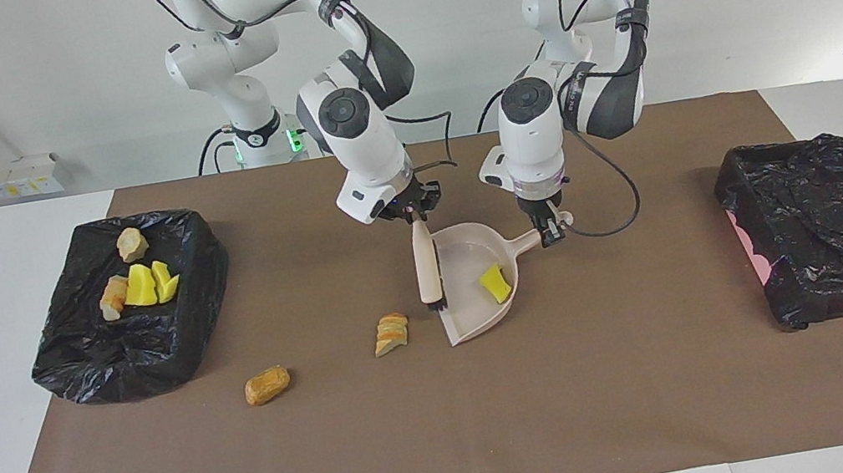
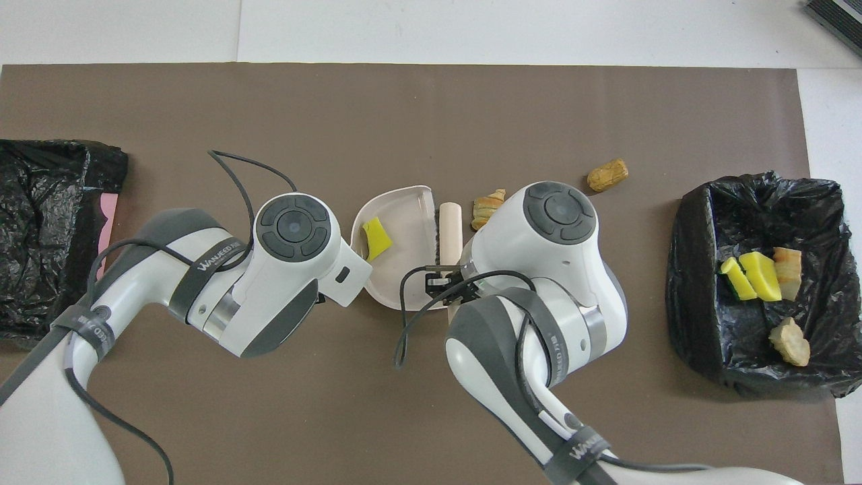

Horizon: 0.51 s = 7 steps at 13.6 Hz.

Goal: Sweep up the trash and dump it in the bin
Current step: 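Reach the brush with the right gripper past the tan pieces near the bag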

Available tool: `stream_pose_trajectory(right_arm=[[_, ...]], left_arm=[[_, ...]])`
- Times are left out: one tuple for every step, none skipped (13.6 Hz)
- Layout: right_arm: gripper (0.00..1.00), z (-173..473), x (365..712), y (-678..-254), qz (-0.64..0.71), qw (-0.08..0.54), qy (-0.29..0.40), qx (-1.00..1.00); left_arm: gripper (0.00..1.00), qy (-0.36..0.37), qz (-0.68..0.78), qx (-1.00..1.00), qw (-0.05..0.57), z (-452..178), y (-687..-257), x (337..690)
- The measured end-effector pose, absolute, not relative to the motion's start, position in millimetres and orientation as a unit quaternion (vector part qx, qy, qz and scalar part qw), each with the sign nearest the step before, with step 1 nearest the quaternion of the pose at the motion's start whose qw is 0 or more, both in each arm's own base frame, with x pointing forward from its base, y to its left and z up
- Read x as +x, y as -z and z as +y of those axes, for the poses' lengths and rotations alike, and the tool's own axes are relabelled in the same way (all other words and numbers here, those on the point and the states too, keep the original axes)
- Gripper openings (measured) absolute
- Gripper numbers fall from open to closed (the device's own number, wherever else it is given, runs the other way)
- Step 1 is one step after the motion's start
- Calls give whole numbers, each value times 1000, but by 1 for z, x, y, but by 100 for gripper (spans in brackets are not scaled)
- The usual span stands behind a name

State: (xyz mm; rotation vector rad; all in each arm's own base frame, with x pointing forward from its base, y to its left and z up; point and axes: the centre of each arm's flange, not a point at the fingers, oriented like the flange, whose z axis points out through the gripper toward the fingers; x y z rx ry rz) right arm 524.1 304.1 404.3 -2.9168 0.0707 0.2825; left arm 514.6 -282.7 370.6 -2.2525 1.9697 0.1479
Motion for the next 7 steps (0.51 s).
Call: stream_pose_trajectory(right_arm=[[25, 286, 535, -407, 20, 88, -88, -992], [25, 265, 544, -409, 7, 50, -74, -996], [25, 251, 551, -410, -2, 16, -61, -998], [25, 238, 557, -411, -8, -14, -48, -999], [25, 225, 563, -413, -11, -39, -38, -998], [25, 208, 570, -412, -12, -65, -28, -997], [25, 183, 579, -411, -16, -95, -21, -995]], left_arm=[[31, -48, 643, -761, 74, -283, -371, 514], [31, -45, 627, -774, 75, -283, -371, 515], [31, -44, 616, -783, 75, -283, -371, 514], [31, -44, 608, -789, 76, -283, -370, 514], [31, -44, 605, -791, 76, -283, -369, 513], [31, -45, 604, -792, 76, -283, -368, 513], [31, -45, 603, -793, 76, -283, -368, 512]])
